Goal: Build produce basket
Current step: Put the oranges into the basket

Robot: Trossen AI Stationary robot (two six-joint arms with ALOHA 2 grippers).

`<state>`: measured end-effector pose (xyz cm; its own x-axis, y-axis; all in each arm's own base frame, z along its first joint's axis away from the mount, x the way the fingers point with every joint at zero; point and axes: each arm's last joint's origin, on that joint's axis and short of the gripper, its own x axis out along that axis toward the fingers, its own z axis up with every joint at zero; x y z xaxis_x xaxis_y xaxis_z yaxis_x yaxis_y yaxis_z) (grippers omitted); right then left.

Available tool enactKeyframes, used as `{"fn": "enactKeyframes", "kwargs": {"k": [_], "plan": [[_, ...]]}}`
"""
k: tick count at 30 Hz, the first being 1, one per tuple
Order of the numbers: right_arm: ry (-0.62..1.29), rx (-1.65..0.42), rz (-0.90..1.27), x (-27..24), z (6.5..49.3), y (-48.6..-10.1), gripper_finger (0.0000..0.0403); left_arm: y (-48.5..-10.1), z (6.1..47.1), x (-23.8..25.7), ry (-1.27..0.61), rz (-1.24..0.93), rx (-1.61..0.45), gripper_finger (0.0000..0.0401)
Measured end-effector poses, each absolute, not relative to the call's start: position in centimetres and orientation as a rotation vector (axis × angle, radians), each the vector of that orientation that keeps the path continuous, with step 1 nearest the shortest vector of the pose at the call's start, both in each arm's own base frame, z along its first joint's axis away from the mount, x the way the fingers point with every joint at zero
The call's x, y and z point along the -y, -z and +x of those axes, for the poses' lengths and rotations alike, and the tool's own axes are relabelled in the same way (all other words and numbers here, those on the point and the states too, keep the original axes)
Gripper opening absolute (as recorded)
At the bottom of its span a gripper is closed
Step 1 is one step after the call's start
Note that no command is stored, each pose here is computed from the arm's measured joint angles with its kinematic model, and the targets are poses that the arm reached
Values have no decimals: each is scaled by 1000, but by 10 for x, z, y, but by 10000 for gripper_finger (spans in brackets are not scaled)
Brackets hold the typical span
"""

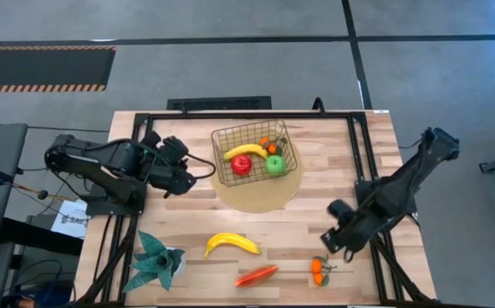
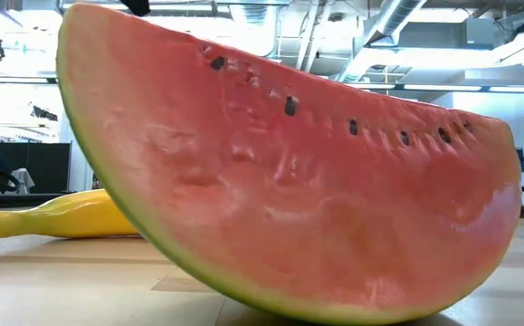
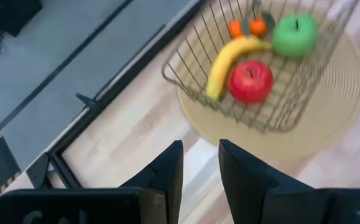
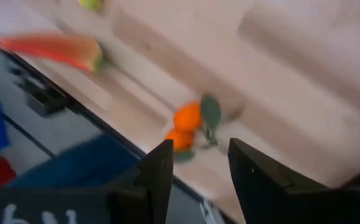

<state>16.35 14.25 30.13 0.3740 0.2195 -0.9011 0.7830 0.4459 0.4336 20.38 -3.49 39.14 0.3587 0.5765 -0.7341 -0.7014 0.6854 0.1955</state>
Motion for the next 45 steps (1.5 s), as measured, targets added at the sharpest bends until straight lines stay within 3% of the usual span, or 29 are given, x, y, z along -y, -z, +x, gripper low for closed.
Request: {"fn": "enactKeyframes", "kwargs": {"k": [9,37,41,45], "plan": [[372,-1508,1144,-194,203,-251,179,-387,210,47,-696,-100,-905,90],[482,-1719,705,-218,226,-148,174,-390,216,52,-642,-100,-848,90],[513,-1734,689,-217,228,-138,151,-390,216,52,-643,-101,-847,90],[524,-1732,697,-214,232,-137,83,-390,216,52,-645,-107,-845,90]]}}
